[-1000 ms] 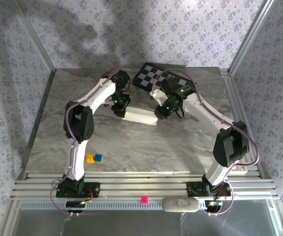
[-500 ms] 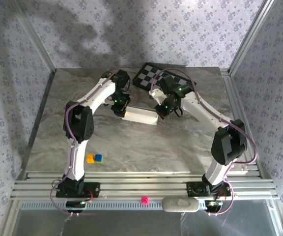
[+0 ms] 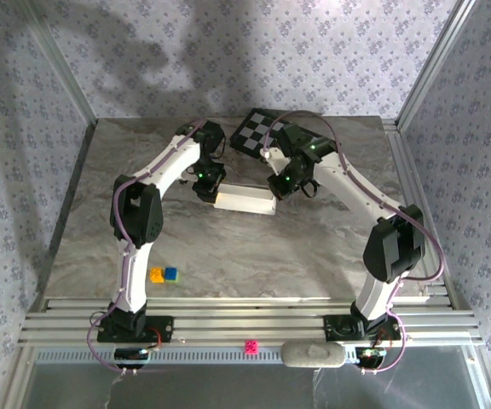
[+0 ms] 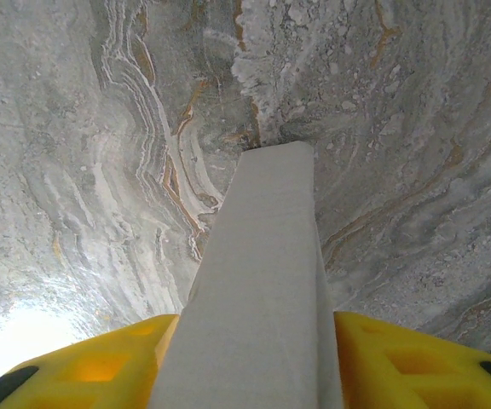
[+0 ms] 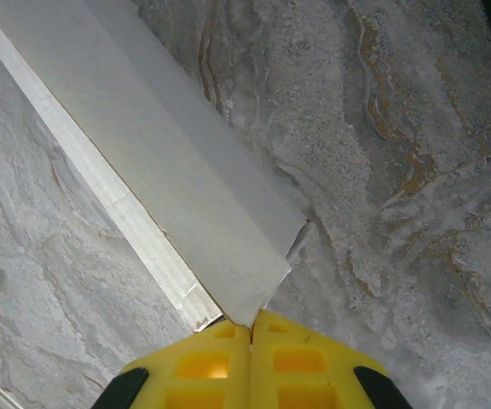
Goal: Fold the paper box
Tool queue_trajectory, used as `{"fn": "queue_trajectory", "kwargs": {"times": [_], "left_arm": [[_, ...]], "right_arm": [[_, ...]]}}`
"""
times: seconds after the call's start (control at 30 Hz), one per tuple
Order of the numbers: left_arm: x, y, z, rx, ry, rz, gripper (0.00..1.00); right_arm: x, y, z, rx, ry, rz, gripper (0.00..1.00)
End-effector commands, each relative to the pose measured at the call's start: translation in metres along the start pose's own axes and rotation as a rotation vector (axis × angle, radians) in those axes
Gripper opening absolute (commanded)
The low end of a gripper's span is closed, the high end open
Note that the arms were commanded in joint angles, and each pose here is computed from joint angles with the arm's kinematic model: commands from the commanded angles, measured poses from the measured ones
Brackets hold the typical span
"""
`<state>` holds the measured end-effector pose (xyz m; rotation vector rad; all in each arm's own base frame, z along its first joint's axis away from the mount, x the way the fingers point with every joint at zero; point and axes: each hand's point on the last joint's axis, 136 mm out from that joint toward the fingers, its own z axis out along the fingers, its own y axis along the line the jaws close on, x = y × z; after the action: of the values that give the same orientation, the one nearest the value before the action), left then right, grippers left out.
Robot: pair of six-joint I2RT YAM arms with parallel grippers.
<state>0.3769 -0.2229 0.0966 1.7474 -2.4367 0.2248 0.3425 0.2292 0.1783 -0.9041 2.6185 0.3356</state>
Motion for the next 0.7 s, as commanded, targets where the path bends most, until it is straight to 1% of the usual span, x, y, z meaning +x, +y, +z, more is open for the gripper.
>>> {"fn": "queue_trajectory", "kwargs": {"times": [0.0,0.3,0.5,0.67], "left_arm": [[0.006,0.000,0.003,-0.019,0.006,0.004,0.48],[0.004,-0.002,0.002,-0.016,-0.011,-0.008,0.43],[0.004,-0.004,0.003,-0.018,-0.015,-0.005,0.43],[0.008,-0.004,0.006,-0.024,-0.016,0.006,0.44]], "right_arm": [[-0.013,0.014,-0.004,-0.078,-0.019,0.077,0.00],[-0.018,0.022,-0.007,-0.135,-0.007,0.172,0.00],[-0.015,0.024,-0.008,-0.159,0.032,0.236,0.00],[-0.017,0.022,-0.010,-0.158,0.022,0.255,0.00]]}}
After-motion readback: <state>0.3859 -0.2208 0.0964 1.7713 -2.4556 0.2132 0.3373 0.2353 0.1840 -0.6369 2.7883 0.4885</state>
